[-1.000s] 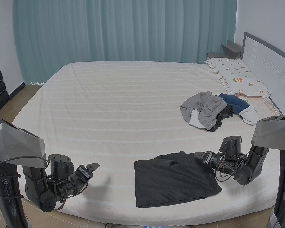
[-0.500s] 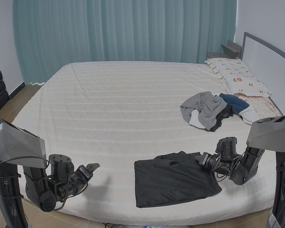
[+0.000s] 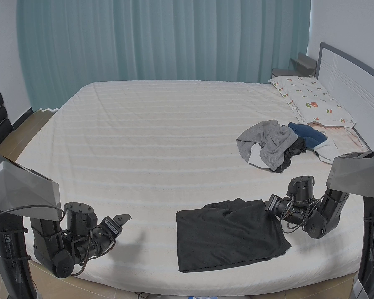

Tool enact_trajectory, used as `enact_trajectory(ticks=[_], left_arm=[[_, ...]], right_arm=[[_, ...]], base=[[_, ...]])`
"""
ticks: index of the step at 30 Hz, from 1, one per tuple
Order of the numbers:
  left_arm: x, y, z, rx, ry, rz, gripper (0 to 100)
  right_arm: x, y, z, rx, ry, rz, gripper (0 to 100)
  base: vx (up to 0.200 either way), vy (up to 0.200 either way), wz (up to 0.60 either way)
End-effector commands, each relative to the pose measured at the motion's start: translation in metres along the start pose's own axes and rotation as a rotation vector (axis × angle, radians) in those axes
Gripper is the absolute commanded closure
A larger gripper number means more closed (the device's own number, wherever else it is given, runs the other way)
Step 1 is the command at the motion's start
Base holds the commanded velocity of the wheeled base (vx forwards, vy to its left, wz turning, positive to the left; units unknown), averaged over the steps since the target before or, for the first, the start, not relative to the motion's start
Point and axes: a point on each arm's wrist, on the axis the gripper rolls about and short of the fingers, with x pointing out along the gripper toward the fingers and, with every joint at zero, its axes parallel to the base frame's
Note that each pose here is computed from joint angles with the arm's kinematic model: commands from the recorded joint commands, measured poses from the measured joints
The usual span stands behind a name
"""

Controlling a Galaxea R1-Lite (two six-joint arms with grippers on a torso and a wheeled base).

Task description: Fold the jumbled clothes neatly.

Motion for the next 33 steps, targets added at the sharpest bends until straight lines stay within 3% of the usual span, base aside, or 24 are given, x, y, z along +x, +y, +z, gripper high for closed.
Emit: enact_trajectory(ticks=[1, 25, 26, 33], left_arm=[[0.0, 0.001, 0.0, -0.001, 0.001, 0.004, 0], [0.001, 0.001, 0.0, -0.001, 0.001, 0.004, 0], [0.001, 0.001, 0.0, -0.001, 0.002, 0.005, 0], [0.0, 0.002, -0.001, 0.0, 0.004, 0.009, 0]], right_arm=[[0.002, -0.004, 0.005, 0.009, -0.014, -0.009, 100], [0.01, -0.021, 0.006, 0.031, -0.014, -0.051, 100], [0.01, -0.022, 0.005, 0.031, -0.012, -0.053, 0], [-0.016, -0.017, 0.013, 0.061, -0.013, -0.023, 0]], base=[[0.0, 0.0, 0.0], [0.0, 0.0, 0.0], [0.0, 0.0, 0.0], [0.0, 0.0, 0.0]])
